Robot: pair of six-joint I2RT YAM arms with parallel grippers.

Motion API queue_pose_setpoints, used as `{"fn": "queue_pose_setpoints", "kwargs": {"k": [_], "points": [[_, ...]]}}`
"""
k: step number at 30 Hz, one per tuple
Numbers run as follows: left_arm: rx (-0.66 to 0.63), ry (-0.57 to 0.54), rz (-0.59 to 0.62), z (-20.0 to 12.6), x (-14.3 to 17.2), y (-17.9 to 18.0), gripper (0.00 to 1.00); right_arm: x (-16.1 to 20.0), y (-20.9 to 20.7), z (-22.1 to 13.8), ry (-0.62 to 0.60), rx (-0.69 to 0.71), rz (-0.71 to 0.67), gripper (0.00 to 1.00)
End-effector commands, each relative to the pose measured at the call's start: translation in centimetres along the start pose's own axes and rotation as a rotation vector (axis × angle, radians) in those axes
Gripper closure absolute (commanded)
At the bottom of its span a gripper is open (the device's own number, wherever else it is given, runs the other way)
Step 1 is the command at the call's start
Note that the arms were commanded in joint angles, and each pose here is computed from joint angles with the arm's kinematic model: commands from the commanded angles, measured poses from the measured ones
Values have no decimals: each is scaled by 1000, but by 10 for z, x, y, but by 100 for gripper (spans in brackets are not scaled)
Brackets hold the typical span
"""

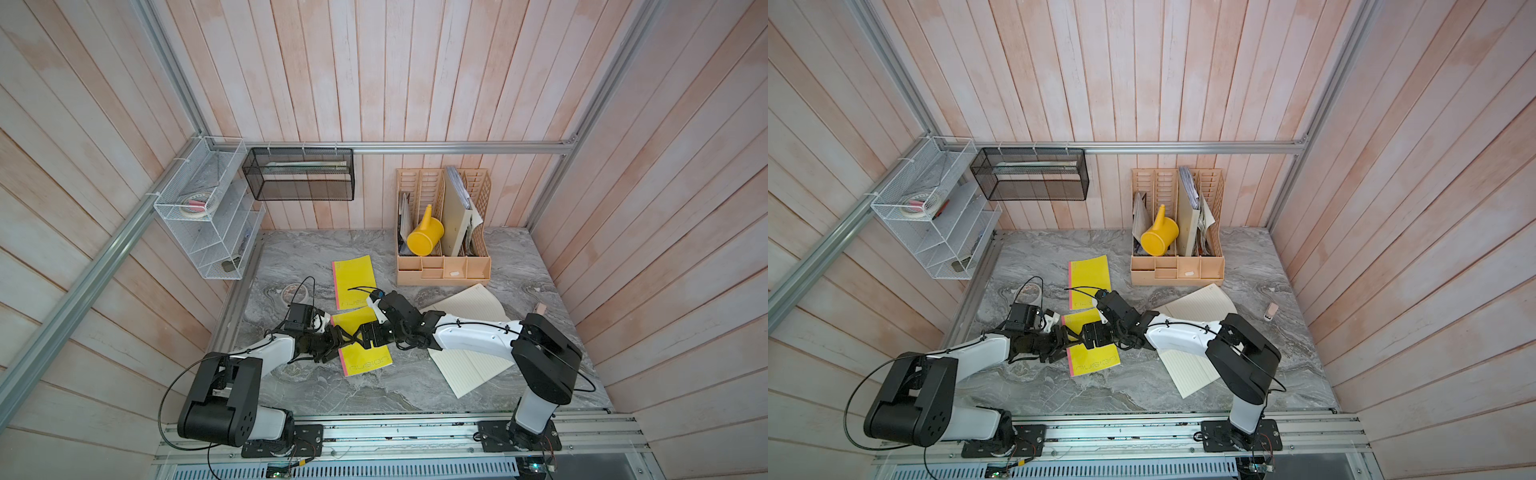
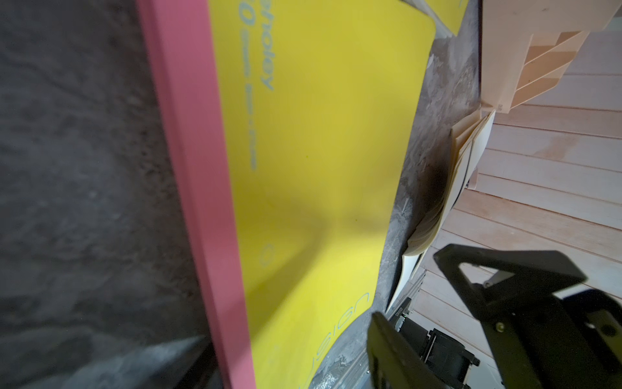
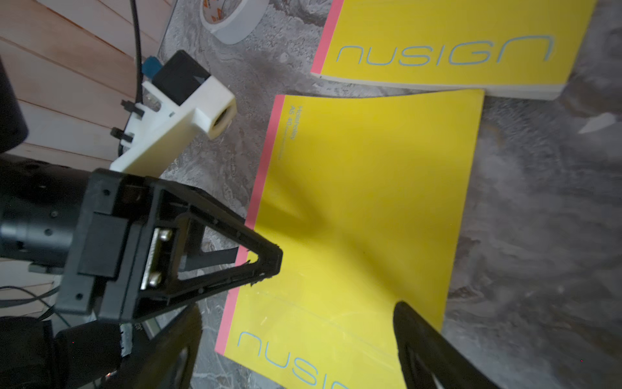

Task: Close the notebook
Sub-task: Pick up the notebook from the center of the board.

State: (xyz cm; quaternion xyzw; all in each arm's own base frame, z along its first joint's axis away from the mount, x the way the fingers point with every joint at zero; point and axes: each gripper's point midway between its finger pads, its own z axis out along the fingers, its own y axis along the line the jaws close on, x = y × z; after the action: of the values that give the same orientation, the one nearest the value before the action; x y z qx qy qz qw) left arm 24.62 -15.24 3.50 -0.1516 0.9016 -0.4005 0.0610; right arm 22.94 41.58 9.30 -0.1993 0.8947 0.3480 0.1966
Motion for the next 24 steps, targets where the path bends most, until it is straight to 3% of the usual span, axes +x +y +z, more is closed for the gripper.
{"fn": "queue_pose_setpoints", "kwargs": {"k": [1, 7, 13, 19, 24], "points": [[-207, 7, -88, 4, 14, 55, 38, 17, 4, 12, 43, -68, 40, 10], [-227, -3, -96, 2, 13, 56, 38, 35, -19, 22, 78, -24, 67, 10], [-269, -14, -132, -2, 16, 66, 38, 50, -29, 28, 96, -105, 158, 10], [-292, -39, -174, -5, 19, 77, 51, 58, -36, 27, 116, -83, 174, 10], [-288, -62, -192, -7, 17, 78, 54, 61, -39, 25, 118, -69, 177, 10]]}}
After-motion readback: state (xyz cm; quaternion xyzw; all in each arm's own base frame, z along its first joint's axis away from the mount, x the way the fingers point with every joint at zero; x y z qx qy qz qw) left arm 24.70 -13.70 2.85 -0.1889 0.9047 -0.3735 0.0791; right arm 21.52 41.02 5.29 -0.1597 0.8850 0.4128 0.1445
